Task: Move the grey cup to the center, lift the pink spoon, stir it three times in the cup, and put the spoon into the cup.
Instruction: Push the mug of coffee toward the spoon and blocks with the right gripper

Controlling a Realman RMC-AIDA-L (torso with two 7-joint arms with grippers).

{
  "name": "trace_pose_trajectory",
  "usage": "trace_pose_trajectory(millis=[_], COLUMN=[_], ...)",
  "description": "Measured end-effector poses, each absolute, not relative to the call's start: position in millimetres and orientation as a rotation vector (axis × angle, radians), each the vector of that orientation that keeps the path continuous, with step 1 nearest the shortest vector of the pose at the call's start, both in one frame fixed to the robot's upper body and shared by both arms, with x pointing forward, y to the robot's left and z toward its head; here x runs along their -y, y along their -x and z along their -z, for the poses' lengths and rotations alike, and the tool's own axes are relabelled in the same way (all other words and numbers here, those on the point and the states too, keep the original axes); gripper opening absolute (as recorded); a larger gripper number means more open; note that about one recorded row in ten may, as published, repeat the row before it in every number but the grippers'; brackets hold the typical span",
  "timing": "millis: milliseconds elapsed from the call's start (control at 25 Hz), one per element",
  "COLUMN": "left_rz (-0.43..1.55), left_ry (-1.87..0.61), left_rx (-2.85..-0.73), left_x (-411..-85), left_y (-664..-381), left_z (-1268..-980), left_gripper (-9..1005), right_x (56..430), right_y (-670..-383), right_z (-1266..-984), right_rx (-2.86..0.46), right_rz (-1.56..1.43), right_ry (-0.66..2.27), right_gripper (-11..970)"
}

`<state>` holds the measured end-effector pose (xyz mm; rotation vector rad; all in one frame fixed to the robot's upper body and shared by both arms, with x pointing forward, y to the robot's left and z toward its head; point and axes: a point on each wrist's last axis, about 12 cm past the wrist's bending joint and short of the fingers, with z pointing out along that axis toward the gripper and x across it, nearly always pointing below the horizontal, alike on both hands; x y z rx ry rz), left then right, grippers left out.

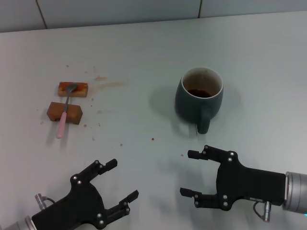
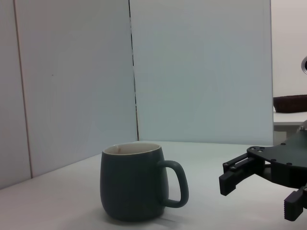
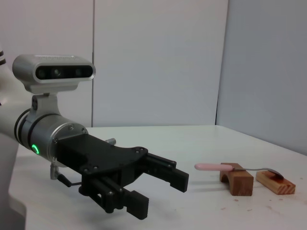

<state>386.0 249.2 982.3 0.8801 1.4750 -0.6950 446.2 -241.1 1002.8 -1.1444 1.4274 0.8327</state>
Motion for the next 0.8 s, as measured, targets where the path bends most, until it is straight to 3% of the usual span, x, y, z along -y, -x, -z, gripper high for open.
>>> trace_pose_trajectory(millis=[800], left_rz=[0.693], left_ry=[-0.878], left_rx=[-1.474], left_x=[-250.1], left_y=[-385.7], left_z=[-982.6], left_gripper=[800], right_x=[239.7], right_y=[-445.9], right_z=[-1002.8], right_rx=[-1.425], right_rz=[-0.839], right_ry=[1.142], right_gripper=[815])
